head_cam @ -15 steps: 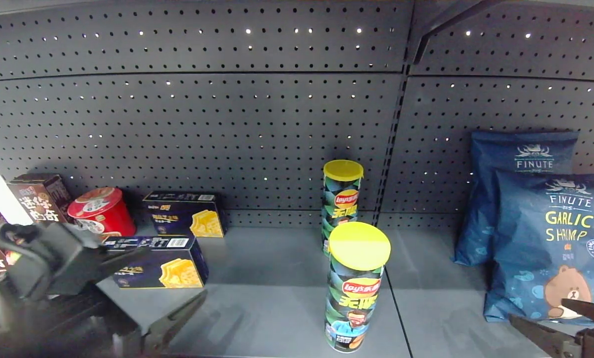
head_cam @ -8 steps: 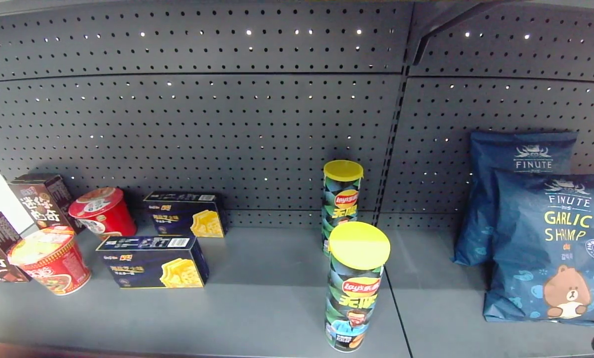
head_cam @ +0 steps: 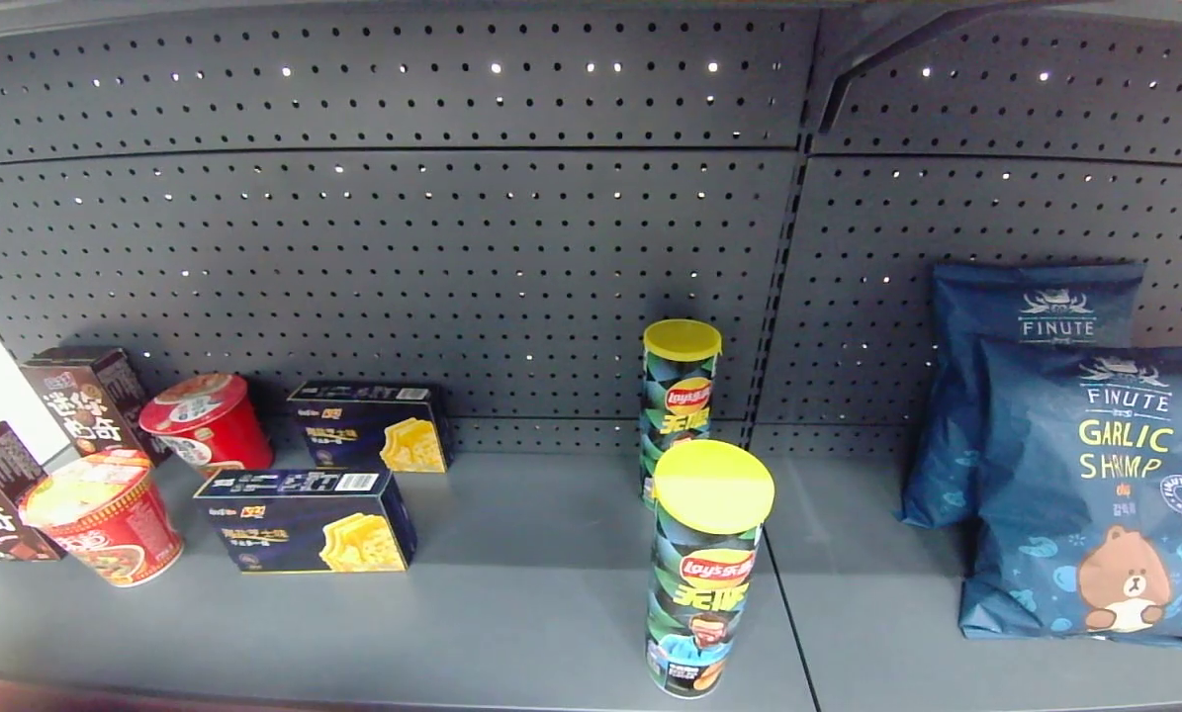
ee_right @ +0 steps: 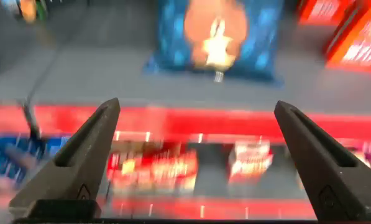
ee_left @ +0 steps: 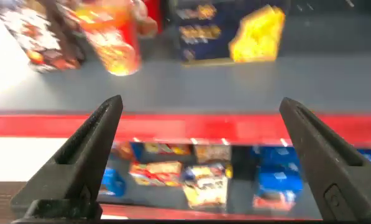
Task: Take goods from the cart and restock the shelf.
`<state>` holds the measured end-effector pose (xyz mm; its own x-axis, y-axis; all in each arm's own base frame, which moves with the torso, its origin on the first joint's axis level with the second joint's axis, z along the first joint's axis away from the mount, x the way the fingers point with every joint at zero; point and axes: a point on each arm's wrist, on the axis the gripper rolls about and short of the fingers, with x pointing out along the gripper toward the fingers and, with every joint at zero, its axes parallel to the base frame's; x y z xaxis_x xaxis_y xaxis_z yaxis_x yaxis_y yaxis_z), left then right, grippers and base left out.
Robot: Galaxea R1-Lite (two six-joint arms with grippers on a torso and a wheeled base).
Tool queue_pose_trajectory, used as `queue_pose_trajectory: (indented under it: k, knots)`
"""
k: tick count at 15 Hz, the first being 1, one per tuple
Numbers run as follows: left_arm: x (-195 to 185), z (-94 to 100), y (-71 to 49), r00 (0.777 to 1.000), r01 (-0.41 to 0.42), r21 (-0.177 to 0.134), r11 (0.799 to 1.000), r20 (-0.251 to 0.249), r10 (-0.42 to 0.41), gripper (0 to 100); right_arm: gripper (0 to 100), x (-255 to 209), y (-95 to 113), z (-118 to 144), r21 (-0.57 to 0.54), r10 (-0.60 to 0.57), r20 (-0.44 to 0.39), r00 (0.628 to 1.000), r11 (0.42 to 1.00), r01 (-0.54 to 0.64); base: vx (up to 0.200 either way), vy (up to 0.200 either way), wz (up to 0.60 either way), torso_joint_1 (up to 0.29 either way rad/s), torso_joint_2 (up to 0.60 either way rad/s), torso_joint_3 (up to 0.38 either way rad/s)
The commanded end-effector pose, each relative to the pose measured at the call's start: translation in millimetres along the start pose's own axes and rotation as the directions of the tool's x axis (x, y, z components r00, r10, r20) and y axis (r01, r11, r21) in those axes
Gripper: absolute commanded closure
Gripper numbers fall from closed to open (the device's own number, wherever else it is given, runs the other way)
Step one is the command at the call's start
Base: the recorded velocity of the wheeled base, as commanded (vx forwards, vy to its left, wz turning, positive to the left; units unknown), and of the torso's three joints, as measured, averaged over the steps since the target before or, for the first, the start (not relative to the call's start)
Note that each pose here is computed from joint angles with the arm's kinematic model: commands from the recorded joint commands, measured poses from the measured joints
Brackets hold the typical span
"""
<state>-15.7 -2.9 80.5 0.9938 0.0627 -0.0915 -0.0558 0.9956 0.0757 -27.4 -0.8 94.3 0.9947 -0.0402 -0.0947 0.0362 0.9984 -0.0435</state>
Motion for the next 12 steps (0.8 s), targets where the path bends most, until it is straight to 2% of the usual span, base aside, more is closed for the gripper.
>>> queue_pose_trajectory:
  k: [1,2,3,5,7,8,9,11,12]
  knots:
    - [0.4,-3.6,-0.7,1.0,0.014,-0.011,1.0,-0.004,-0.014,0,0,2.3,-1.0,-10.2,0.027,-0.069,0.107,0.992,0.997,0.066,0.0,0.0,0.0,0.0,0.0,0.0]
    - [0.4,-3.6,-0.9,1.0,0.022,-0.031,0.999,-0.003,-0.022,0,0,3.5,-2.2,-10.1,0.051,-0.126,0.132,0.983,0.991,0.12,0.0,0.0,0.0,0.0,0.0,0.0]
    - [0.4,-3.8,-0.9,1.0,0.024,-0.034,0.999,-0.005,-0.024,0,0,3.2,-3.5,-10.0,0.079,-0.184,0.13,0.974,0.981,0.175,0.0,0.0,0.0,0.0,0.0,0.0]
    - [0.4,-3.8,-0.9,1.0,0.025,-0.032,0.999,-0.004,-0.025,0,0,3.4,-3.4,-10.3,0.068,-0.181,0.13,0.975,0.983,0.173,0.0,0.0,0.0,0.0,0.0,0.0]
    - [0.4,-3.8,-0.9,1.0,0.025,-0.032,0.999,-0.004,-0.025,0,0,4.0,1.0,-10.2,0.052,0.014,0.144,0.989,0.998,-0.022,0.0,0.0,0.0,0.0,0.0,0.0]
    - [0.4,-3.8,-0.9,1.0,0.027,-0.032,0.999,-0.004,-0.027,0,0,4.1,2.3,-10.6,0.06,0.072,0.145,0.987,0.995,-0.082,0.0,0.0,0.0,0.0,0.0,0.0]
    - [0.4,-3.8,-0.9,1.0,0.027,-0.032,0.999,-0.004,-0.027,0,0,4.0,2.0,-10.7,0.073,0.06,0.141,0.988,0.995,-0.071,0.0,0.0,0.0,0.0,0.0,0.0]
    - [0.4,-3.8,-0.9,1.0,0.024,-0.034,0.999,-0.005,-0.024,0,0,5.5,-1.1,-14.7,0.098,-0.089,0.119,0.989,0.992,0.078,0.0,0.0,0.0,0.0,0.0,0.0]
    - [0.4,-3.8,-0.8,1.0,0.021,-0.034,0.999,-0.005,-0.021,0,0,5.5,-0.5,-14.8,0.092,-0.058,0.119,0.991,0.995,0.048,0.0,0.0,0.0,0.0,0.0,0.0]
